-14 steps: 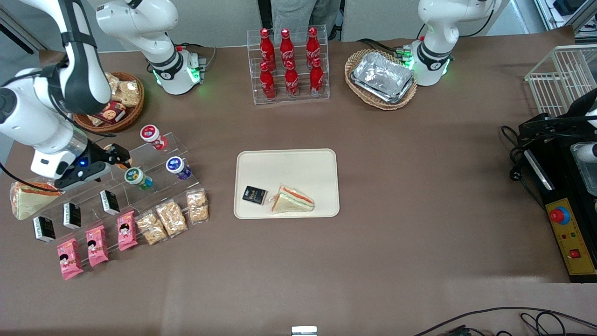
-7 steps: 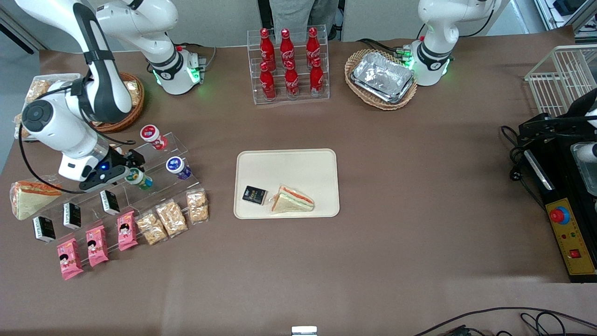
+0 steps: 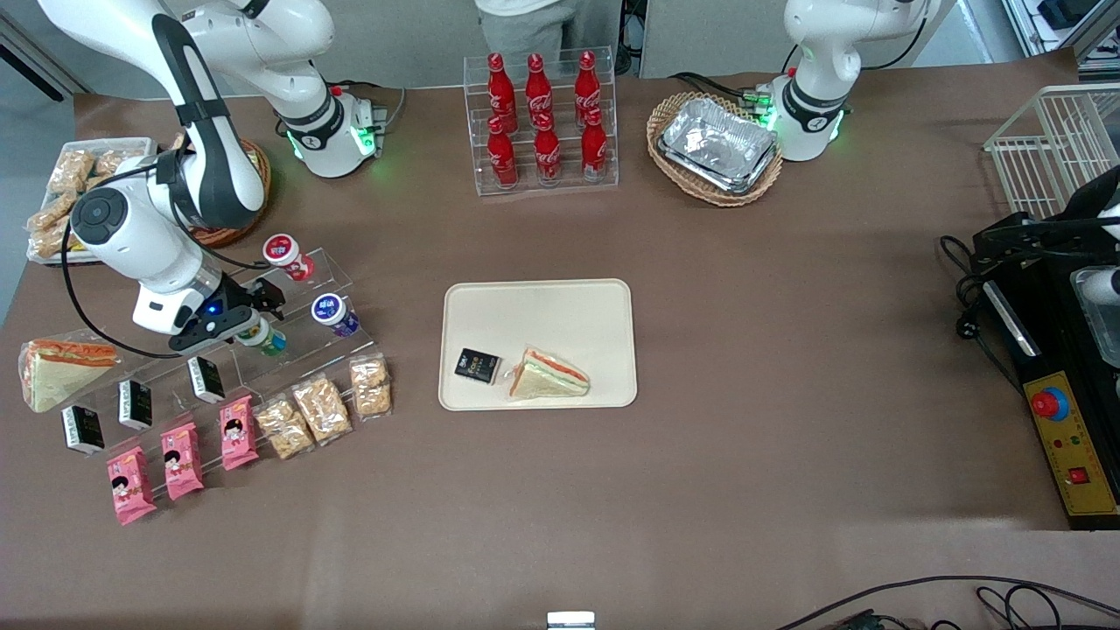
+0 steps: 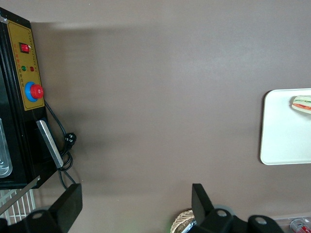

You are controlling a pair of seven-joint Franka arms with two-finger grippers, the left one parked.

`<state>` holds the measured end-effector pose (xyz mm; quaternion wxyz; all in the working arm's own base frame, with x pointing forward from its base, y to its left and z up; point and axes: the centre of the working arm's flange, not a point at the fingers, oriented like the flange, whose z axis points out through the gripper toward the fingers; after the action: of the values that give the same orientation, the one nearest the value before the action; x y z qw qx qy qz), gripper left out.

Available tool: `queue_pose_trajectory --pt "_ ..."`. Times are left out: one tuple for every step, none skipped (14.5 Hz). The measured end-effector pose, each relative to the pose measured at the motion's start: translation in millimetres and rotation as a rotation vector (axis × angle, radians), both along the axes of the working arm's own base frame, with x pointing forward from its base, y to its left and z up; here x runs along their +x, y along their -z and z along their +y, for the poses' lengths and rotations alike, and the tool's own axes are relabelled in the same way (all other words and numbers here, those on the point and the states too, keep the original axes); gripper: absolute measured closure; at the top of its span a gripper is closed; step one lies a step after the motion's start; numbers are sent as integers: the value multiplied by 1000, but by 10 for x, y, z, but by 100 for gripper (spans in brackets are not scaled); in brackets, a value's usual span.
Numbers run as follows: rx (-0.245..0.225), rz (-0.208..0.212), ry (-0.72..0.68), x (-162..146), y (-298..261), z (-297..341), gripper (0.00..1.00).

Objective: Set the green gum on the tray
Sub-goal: 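Close the right gripper on the green gum bottle and lift it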

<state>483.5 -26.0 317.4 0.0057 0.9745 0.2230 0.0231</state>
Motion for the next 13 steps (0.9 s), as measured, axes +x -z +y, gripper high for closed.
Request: queue_pose_trajectory --pt "0 1 0 2 12 0 3" --pt "-1 3 0 2 25 0 5" --pt "-1 5 0 1 34 0 7" --pt "-1 5 0 1 39 -1 16" --pt "-1 6 0 2 42 -1 29" --pt "-1 5 1 3 43 -2 39" --pt "-1 4 1 4 42 -1 41" --pt "-1 4 1 4 42 -1 41" --pt "-1 3 1 4 42 -1 41" --pt "-1 2 1 8 37 -2 41" --pt "-2 -5 1 30 9 -2 41" --pt "-2 -15 0 77 -60 0 41" --pt "-1 -11 -2 141 -174 5 41"
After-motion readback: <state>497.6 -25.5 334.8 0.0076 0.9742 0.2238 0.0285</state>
